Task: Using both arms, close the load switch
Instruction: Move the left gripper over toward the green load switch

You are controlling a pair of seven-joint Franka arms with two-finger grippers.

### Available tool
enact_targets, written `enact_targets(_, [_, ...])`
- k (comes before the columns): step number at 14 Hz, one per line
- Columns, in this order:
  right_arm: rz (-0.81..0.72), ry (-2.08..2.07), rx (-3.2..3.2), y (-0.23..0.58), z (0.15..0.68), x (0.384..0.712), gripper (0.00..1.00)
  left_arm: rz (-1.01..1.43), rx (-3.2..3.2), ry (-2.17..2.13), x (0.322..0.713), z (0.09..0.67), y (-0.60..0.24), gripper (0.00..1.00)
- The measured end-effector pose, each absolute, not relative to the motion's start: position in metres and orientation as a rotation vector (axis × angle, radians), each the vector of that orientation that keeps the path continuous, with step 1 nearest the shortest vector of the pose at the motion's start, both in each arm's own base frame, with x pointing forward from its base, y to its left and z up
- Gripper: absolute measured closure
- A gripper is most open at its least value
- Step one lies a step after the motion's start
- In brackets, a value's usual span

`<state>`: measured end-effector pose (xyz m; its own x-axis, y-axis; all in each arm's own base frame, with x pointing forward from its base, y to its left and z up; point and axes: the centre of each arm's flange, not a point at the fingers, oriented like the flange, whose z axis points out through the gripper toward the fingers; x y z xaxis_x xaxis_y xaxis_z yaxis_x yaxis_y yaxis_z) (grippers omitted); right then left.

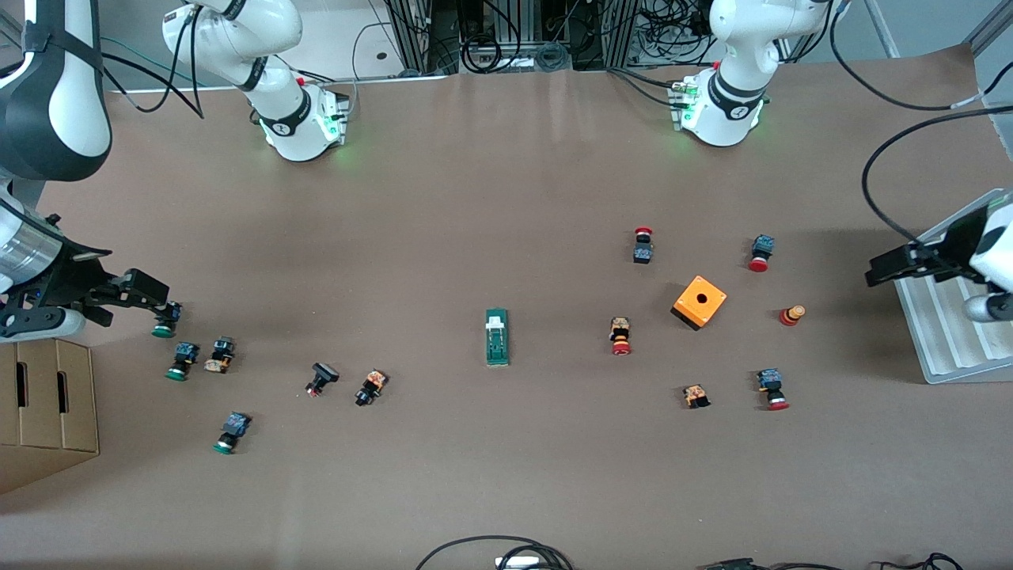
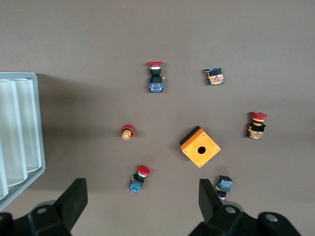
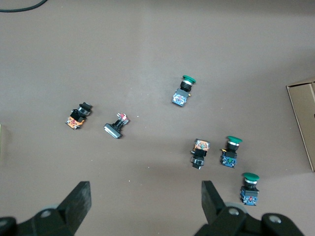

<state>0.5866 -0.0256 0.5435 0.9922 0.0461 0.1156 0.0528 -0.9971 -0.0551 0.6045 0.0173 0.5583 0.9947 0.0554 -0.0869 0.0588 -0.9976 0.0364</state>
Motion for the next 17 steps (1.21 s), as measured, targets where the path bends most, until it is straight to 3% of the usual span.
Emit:
enact_targets(7, [-0.177,-0.073,-3.078,-0.027,0.544,0.587,0.00,-0.096,3.093,0.047,0.619,0.544,0.004,0.00])
enact_targets(17, [-0.177,-0.072,-3.078,-0.027,0.544,0.587,0.00,0.258,3.167,-0.405,0.637,0.541,-0.149,0.00])
